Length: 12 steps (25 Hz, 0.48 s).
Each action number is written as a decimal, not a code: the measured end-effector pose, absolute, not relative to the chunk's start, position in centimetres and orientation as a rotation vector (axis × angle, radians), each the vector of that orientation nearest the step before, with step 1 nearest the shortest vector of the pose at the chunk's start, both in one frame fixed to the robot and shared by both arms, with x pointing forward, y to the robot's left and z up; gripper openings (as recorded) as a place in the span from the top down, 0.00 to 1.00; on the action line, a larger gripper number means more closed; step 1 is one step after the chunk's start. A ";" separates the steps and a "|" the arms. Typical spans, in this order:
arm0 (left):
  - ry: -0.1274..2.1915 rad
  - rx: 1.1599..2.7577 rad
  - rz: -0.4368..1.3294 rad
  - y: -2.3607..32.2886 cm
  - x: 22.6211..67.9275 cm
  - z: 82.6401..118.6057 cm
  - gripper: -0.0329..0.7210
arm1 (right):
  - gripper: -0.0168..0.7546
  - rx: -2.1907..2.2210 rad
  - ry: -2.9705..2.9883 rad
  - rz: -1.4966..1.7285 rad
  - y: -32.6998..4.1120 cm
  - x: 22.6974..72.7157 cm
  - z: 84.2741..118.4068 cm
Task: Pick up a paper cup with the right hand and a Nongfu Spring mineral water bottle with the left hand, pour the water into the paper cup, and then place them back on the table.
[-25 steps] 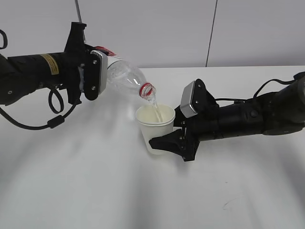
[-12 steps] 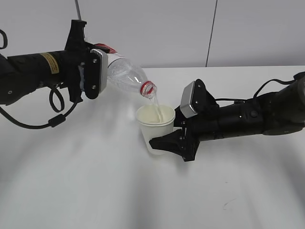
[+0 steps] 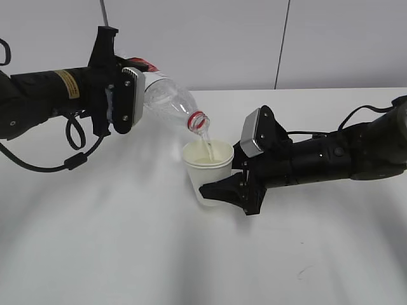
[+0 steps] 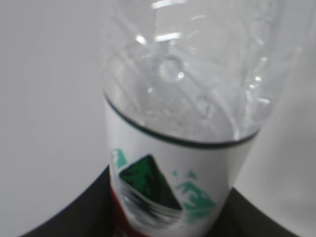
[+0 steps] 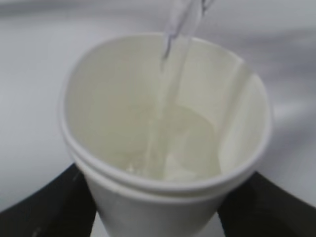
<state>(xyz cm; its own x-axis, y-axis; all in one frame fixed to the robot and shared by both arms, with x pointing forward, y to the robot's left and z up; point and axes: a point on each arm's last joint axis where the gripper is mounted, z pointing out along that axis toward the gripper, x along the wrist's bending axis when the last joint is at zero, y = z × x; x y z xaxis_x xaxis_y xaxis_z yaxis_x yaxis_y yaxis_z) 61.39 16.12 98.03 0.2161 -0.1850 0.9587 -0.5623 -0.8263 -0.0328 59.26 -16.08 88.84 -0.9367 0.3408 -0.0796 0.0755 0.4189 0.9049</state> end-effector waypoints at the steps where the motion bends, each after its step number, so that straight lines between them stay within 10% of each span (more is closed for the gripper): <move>1: -0.703 2.172 1.643 16.1 61.4 98.0 0.55 | 0.33 0.364 2.424 1.527 -16.1 59.3 88.8; 12: -0.708 2.158 1.650 16.0 61.4 98.1 0.55 | 0.33 0.363 2.425 1.526 -16.1 59.3 88.8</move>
<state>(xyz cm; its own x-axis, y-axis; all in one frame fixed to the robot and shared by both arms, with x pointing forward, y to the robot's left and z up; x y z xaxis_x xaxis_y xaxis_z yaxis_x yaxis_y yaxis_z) 61.37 16.04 98.11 0.2044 -0.1844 0.9614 -0.5699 -0.8209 -0.0363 59.26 -16.08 88.84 -0.9369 0.3403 -0.0798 0.0752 0.4192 0.9048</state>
